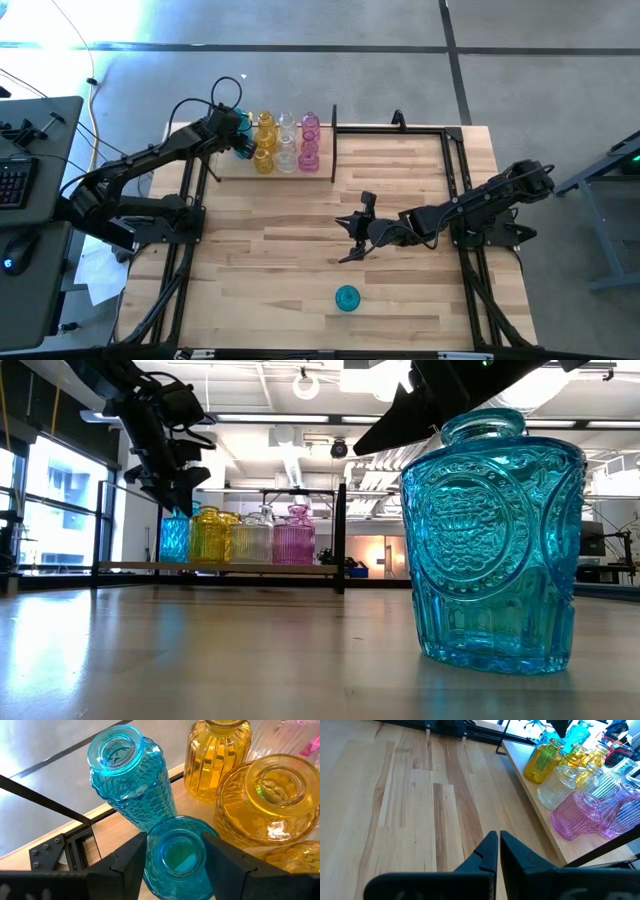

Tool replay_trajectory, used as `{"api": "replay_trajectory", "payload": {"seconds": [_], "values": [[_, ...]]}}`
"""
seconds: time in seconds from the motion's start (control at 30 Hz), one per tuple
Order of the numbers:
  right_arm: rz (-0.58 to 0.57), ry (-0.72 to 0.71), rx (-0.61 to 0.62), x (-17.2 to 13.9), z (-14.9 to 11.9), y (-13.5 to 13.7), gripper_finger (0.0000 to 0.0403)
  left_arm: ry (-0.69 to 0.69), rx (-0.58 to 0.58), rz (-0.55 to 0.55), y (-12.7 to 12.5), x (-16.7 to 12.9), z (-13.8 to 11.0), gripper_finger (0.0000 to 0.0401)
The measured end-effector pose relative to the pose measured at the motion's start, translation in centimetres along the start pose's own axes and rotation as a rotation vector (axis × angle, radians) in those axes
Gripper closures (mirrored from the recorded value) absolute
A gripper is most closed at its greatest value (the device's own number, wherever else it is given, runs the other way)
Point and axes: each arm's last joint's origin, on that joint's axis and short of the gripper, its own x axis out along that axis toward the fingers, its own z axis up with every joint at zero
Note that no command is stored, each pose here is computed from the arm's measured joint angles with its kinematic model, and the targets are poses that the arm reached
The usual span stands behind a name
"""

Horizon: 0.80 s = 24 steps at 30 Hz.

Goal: Sort vases onto shelf
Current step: Put the right blue vase on the shelf

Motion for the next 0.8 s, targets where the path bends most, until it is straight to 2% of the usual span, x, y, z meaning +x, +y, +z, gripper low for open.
{"api": "replay_trajectory", "payload": {"seconds": [0.23,0.57,0.8], "values": [[0.000,0.000,0.001,0.0,0.0,0.0,0.0402,-0.017,0.021,0.007,0.2,-0.5,0.1,0.0225],[0.000,0.000,0.000,0.0,0.0,0.0,0.0402,-0.105,0.016,-0.009,0.7,-3.5,0.9,0.0227],[0.000,0.003,-0.002,0.0,0.0,0.0,0.0402,0.024,0.124,-0.109,-0.3,-5.1,-1.2,0.0265]]}}
